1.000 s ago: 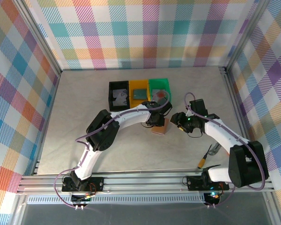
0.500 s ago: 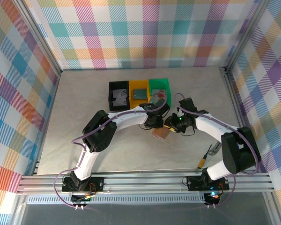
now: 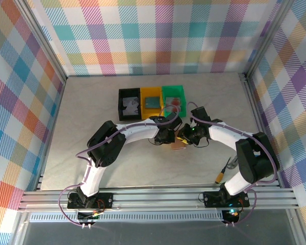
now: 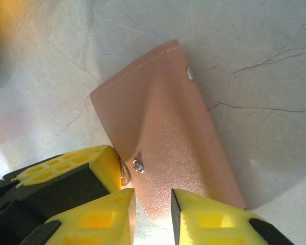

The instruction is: Take the credit cards out of the card holder

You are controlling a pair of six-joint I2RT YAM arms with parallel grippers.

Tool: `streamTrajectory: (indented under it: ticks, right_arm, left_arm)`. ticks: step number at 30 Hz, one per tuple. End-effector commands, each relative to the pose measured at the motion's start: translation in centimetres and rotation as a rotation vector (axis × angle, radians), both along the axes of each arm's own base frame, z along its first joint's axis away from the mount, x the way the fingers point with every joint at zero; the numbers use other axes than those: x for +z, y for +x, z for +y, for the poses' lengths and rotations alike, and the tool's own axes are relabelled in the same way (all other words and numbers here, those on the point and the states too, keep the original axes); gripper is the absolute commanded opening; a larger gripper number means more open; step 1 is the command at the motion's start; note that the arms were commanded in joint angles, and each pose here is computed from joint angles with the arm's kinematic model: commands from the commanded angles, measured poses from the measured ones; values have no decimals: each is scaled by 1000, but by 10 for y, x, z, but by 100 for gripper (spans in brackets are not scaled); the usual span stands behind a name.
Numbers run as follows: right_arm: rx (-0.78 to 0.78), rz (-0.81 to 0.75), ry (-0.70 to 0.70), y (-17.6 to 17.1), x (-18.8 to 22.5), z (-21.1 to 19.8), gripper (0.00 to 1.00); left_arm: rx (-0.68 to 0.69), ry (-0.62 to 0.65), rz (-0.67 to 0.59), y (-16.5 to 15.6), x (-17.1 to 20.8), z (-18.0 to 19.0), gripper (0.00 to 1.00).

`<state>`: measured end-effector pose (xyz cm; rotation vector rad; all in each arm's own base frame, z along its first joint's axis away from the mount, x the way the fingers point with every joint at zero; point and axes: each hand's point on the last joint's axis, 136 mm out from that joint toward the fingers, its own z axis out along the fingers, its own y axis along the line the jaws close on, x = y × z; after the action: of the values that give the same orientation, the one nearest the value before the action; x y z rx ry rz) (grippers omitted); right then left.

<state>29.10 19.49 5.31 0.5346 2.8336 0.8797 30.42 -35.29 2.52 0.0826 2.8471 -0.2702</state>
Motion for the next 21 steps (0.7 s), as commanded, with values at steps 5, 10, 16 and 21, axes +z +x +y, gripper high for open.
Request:
streamTrajectory:
  ticks: [5, 10, 16, 21]
  right_arm:
    - [0, -17, -11, 4, 3, -1, 27]
    - [20, -18, 14, 4, 4, 4, 27]
    - [49, -21, 37, 2, 9, 9, 28]
    - [69, -33, 49, 0, 13, 11, 28]
  left_arm:
    - [12, -3, -2, -22, 14, 16, 26]
    - [29, -27, -44, -21, 25, 22, 49]
    - [38, -64, -97, -17, 45, 23, 61]
    - [63, -93, -143, -15, 63, 28, 63]
